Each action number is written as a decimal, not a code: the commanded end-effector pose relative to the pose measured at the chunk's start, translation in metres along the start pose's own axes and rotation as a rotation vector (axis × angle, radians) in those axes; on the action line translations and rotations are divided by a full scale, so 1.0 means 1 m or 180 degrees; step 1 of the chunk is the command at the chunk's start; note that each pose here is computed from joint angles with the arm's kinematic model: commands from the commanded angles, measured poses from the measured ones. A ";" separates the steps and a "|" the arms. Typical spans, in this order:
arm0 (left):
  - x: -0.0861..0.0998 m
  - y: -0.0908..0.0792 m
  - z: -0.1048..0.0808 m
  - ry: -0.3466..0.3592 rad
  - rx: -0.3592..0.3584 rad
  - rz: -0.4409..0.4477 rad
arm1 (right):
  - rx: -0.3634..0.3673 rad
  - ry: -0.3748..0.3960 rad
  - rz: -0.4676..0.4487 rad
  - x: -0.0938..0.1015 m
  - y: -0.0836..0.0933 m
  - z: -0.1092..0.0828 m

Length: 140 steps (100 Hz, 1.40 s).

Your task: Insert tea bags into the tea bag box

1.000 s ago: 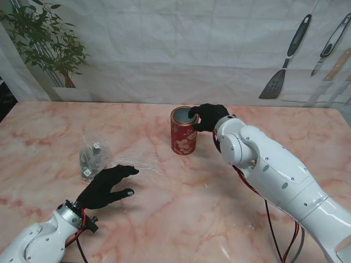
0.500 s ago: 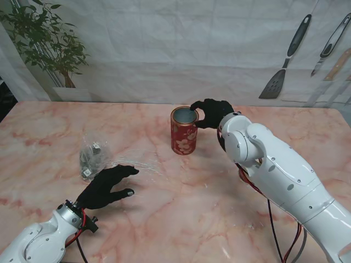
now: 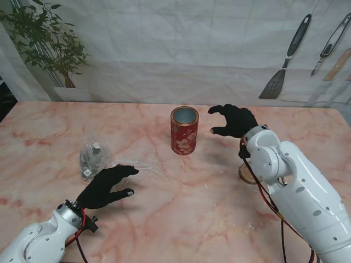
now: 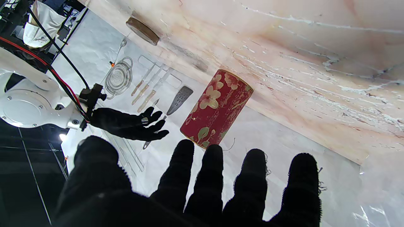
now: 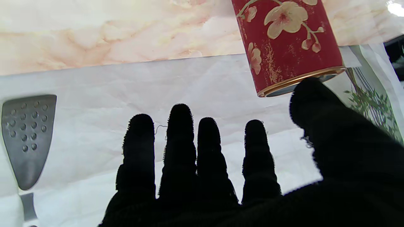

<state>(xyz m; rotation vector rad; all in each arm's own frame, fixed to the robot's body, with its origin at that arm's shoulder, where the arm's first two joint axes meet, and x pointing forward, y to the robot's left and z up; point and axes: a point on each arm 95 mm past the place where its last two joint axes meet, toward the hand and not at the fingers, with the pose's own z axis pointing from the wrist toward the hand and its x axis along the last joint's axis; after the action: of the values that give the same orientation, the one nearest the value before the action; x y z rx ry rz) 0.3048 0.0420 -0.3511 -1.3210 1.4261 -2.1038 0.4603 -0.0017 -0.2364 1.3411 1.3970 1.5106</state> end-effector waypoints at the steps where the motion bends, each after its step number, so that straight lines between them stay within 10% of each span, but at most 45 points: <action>1: 0.002 -0.001 0.001 0.0005 -0.0033 0.0020 | 0.0073 0.0018 0.0124 -0.009 -0.015 -0.014; 30: 0.002 -0.003 0.001 -0.0008 -0.0027 0.0045 | -0.0279 0.0088 0.0543 -0.029 -0.045 -0.055; 98: 0.005 -0.015 0.004 -0.0019 -0.0026 0.0255 | -0.0304 0.0082 0.1082 -0.044 -0.098 -0.130; 140: 0.012 -0.064 0.025 -0.0317 0.0041 0.1243 | -0.0290 -0.0051 0.1158 -0.052 -0.107 -0.133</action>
<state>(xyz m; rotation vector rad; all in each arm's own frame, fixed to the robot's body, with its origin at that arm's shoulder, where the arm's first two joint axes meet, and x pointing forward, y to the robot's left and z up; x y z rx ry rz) 0.3256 0.0461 -0.3125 -1.0817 1.4951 -1.7836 0.3309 -0.0658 -0.3338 1.5918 1.0897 1.7824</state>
